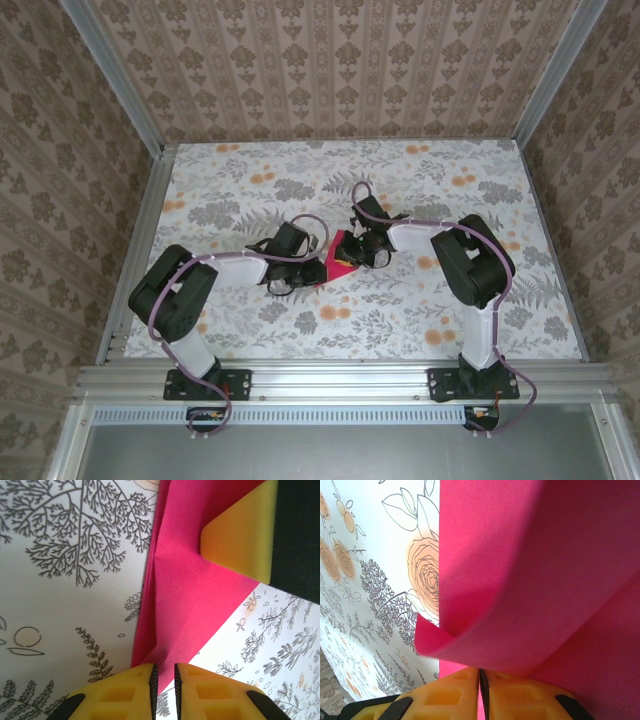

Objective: Fold a paper plane with a square sheet of paper (pick it up from the middle)
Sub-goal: Fourth fold the wing at the center of the table.

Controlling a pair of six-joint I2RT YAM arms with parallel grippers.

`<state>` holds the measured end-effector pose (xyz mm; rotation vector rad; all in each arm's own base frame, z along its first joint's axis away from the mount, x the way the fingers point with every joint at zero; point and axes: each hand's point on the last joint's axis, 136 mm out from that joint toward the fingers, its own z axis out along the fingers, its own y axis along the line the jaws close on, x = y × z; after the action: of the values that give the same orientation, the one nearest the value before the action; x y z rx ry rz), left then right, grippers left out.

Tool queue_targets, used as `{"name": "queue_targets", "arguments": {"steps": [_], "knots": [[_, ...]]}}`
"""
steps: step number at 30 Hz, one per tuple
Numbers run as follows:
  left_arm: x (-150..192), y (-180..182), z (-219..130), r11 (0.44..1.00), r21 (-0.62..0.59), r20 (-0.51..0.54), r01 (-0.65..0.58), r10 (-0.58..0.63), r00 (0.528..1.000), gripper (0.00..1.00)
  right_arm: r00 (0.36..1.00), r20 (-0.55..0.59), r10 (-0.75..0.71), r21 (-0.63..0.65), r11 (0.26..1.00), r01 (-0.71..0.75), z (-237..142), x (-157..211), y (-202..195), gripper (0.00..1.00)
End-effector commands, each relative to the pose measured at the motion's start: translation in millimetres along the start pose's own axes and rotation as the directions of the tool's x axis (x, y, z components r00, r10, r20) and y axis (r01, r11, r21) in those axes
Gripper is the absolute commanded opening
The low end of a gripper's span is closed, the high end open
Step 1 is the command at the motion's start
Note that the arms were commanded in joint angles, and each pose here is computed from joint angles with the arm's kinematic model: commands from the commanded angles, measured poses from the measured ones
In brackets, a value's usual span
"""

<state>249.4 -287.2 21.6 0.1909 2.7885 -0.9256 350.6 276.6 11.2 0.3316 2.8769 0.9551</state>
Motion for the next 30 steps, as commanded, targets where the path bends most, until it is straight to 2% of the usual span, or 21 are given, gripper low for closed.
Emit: {"name": "queue_targets", "arguments": {"steps": [1,5,8,13,16,30], "knots": [[26,31,5,0.994,-0.105,-0.090,0.031,-0.041,0.995,0.20,0.995,-0.013,0.095,0.256,0.963,-0.089,17,14,-75,0.15],[36,41,2,0.990,-0.141,-0.123,0.031,-0.048,0.991,0.20,0.995,-0.014,0.095,0.259,0.962,-0.088,17,14,-75,0.15],[30,31,-3,0.995,-0.099,-0.102,0.025,-0.035,0.994,0.20,0.995,-0.015,0.095,0.260,0.962,-0.088,17,15,-76,0.15],[-11,-25,-28,0.995,0.097,0.047,-0.035,0.030,0.998,0.20,0.995,-0.015,0.098,0.262,0.961,-0.090,18,15,-77,0.15],[-26,-38,-34,0.990,0.129,0.102,-0.056,0.043,0.994,0.20,0.995,-0.018,0.102,0.264,0.960,-0.094,19,16,-79,0.15],[-27,-34,-2,0.993,0.111,0.024,-0.032,0.030,0.999,0.16,0.993,-0.022,0.113,0.265,0.959,-0.103,21,18,-80,0.15]]}}
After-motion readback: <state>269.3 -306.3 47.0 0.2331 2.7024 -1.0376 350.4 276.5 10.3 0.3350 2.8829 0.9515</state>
